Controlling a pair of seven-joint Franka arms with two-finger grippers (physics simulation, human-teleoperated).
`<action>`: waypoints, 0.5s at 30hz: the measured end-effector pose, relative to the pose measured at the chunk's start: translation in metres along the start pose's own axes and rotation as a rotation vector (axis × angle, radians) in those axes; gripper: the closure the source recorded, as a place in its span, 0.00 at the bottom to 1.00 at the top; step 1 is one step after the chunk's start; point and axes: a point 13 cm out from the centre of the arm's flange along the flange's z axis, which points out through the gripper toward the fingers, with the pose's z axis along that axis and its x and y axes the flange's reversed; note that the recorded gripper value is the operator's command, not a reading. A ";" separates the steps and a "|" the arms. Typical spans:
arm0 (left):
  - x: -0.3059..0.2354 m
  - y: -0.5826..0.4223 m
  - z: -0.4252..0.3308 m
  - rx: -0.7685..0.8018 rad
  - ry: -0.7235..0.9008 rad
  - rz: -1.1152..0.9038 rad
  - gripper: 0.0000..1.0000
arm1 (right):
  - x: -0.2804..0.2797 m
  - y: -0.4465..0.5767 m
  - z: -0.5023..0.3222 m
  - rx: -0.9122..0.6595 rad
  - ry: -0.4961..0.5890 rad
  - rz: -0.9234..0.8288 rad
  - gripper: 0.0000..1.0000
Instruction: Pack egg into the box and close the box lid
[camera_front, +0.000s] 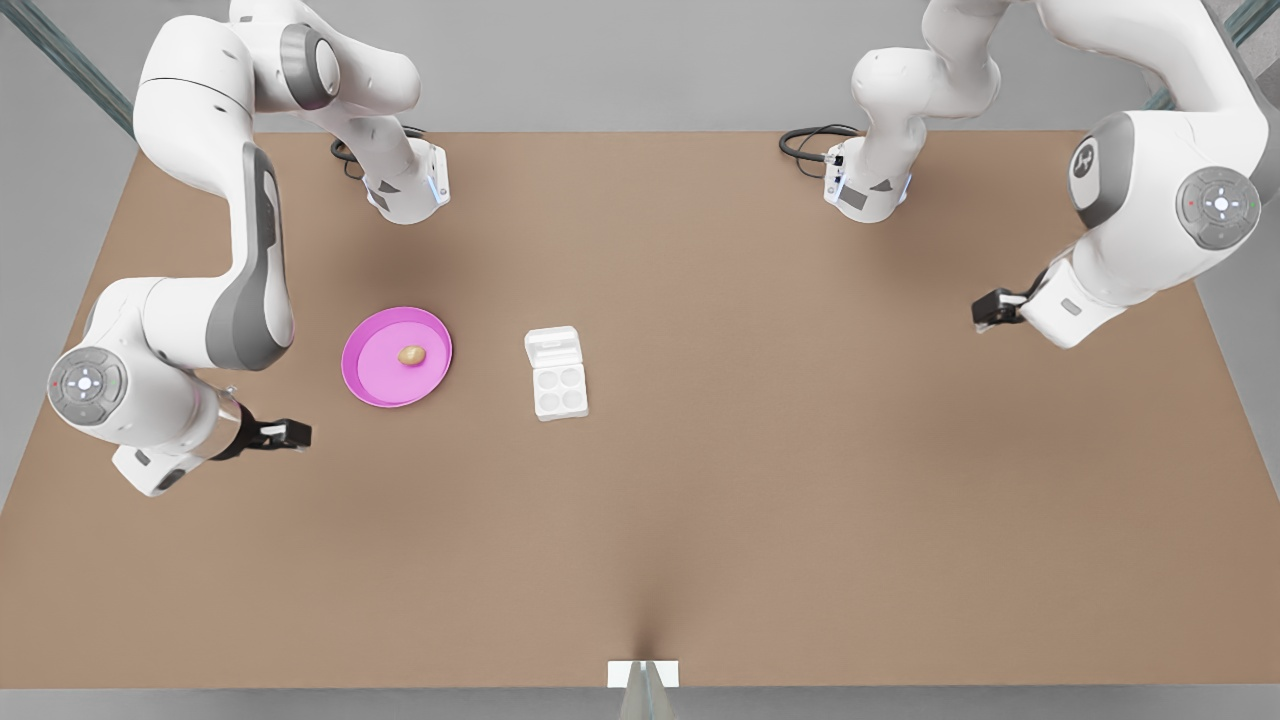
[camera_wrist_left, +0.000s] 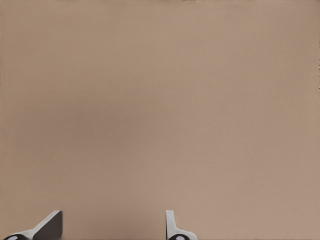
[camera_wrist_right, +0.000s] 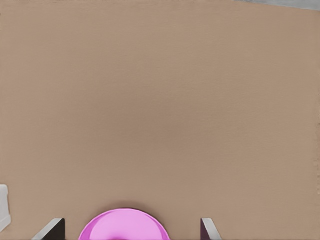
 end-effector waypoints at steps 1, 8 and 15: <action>-0.003 0.000 -0.001 0.000 -0.014 0.003 0.00 | 0.000 0.002 0.000 0.001 -0.002 -0.006 0.00; -0.016 -0.022 -0.007 -0.005 -0.070 0.058 0.00 | 0.013 0.041 0.097 0.034 0.135 -0.094 0.00; -0.020 -0.037 -0.008 -0.009 -0.085 0.094 0.00 | 0.122 0.061 0.105 -0.038 0.180 -0.069 0.00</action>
